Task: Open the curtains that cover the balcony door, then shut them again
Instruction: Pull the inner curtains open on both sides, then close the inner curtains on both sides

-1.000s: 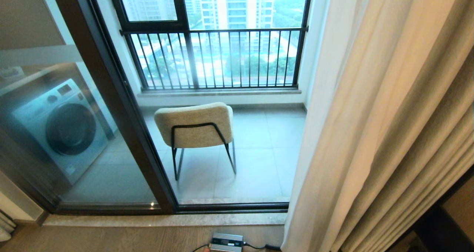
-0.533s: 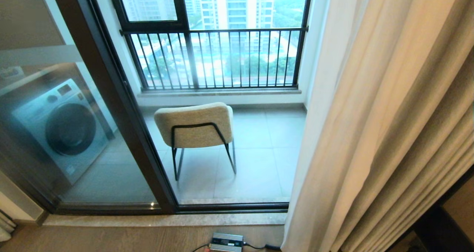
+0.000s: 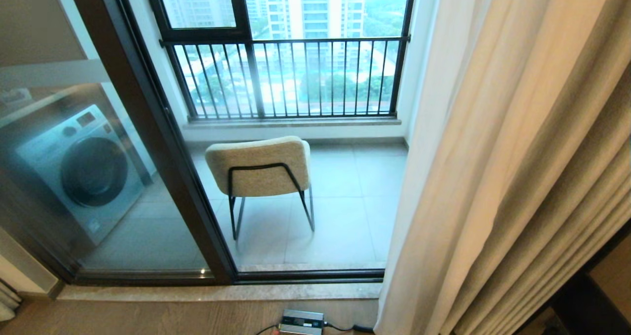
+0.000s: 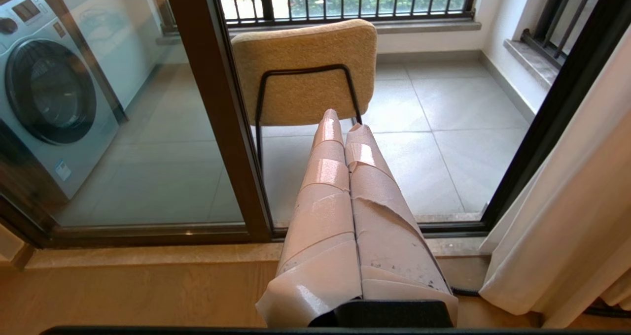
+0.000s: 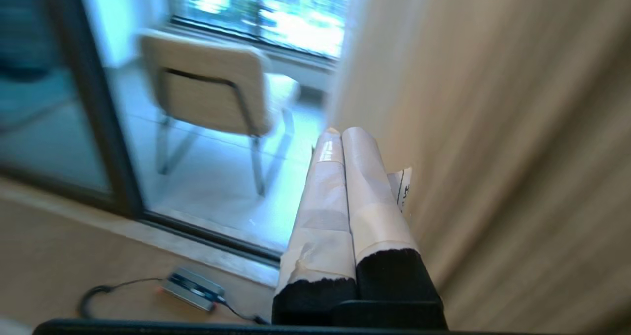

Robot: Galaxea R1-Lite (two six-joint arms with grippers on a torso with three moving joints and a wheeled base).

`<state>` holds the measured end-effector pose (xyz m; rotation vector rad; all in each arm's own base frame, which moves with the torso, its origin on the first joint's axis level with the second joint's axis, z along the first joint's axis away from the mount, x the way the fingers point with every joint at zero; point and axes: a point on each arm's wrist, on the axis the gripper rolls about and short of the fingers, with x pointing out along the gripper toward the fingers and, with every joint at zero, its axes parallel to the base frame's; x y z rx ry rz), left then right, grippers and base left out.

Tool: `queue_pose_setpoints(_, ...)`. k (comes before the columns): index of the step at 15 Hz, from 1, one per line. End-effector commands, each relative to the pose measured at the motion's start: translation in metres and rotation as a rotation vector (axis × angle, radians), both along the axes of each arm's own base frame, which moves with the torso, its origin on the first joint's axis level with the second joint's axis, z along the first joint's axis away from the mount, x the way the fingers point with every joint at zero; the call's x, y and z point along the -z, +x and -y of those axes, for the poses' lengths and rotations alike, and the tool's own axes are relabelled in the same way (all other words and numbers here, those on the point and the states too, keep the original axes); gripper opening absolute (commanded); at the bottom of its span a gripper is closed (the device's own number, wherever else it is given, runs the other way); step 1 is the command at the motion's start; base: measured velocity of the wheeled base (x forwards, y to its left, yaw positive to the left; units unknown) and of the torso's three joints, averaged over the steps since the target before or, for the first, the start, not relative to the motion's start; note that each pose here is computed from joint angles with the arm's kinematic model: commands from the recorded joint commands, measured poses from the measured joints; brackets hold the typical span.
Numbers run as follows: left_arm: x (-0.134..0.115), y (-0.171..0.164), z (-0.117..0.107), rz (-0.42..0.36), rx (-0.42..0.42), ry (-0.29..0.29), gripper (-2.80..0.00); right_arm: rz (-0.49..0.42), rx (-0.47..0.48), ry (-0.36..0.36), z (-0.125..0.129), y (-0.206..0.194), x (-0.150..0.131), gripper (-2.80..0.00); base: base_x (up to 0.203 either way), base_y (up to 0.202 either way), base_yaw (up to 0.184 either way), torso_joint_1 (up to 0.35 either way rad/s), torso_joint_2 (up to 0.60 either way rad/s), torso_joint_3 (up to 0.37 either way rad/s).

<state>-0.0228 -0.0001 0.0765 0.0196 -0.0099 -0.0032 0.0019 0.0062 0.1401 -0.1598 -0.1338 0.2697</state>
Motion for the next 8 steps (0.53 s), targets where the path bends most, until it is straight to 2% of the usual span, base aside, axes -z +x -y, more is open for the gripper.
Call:
queue_pose_setpoints(1,0.0,0.0,0.0,0.001,0.0,0.0,-2.8,-0.055,-0.126,-0.016,-0.003,0.019,-0.02,-2.8,0.0,0.0,0.0,0.0,0.0,0.0)
queue_pose_setpoints(5,0.0,0.0,0.0,0.001,0.0,0.0,-2.8,-0.072,-0.335,-0.035,-0.007,0.049,-0.055,-2.8,0.0,0.0,0.0,0.0,0.0,0.0)
queue_pose_setpoints(8,0.0,0.0,0.0,0.001,0.0,0.0,-2.8,-0.102,-0.415,-0.034,-0.009,0.078,-0.079,-2.8,0.0,0.0,0.0,0.0,0.0,0.0)
